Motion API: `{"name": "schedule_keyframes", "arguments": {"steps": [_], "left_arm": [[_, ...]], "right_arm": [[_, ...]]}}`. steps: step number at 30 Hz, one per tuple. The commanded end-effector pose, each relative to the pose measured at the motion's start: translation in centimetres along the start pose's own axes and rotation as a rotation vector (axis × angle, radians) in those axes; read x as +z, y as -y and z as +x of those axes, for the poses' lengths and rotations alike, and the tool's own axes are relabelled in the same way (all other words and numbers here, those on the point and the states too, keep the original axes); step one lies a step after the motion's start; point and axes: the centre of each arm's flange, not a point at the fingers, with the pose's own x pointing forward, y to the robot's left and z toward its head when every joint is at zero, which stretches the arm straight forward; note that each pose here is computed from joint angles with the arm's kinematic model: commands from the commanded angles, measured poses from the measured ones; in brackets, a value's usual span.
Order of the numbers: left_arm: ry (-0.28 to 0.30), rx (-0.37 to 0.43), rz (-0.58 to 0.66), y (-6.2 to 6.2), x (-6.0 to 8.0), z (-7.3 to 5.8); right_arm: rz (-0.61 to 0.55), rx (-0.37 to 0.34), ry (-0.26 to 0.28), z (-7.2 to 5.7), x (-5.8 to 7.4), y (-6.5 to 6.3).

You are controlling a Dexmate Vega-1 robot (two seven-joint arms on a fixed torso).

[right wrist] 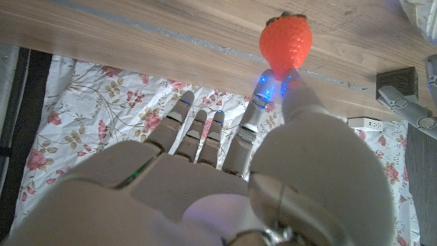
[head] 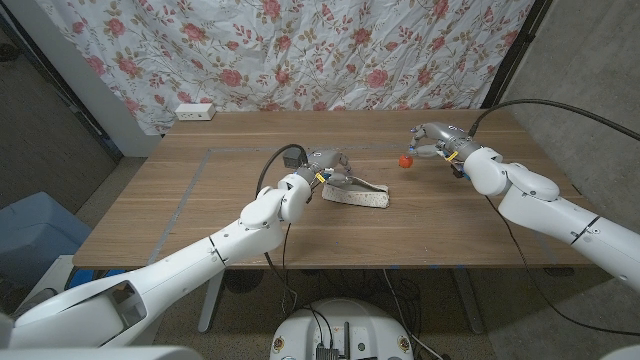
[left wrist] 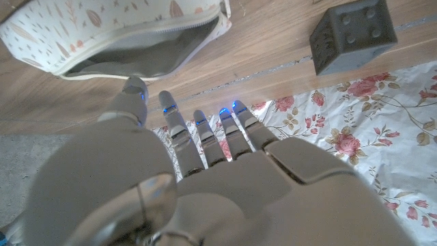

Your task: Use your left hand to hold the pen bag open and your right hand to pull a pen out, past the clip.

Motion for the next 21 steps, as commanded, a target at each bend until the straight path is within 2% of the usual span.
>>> {"name": "schedule_keyframes", "arguments": {"steps": [1,3,15,21], "left_arm": [[-0.017,0.037,-0.019,-1.1,-0.3,0.1],[-0.013,0.041,-0.019,-1.3,-0.4,0.0],[-0.085,0.103,-0.141,-2.3,-2.1,-0.4],[-0.095,0.128,-0.196,-2.6,-2.9,-0.5]], "right_arm": [[-0.017,0.017,-0.038,0.4,-1.2,-0.6],[-0.017,0.021,-0.04,0.4,-1.4,-0.7],[-0.021,0.043,-0.06,0.9,-2.5,-2.2],[-0.016,0.051,-0.068,1.0,-2.8,-2.7]]}}
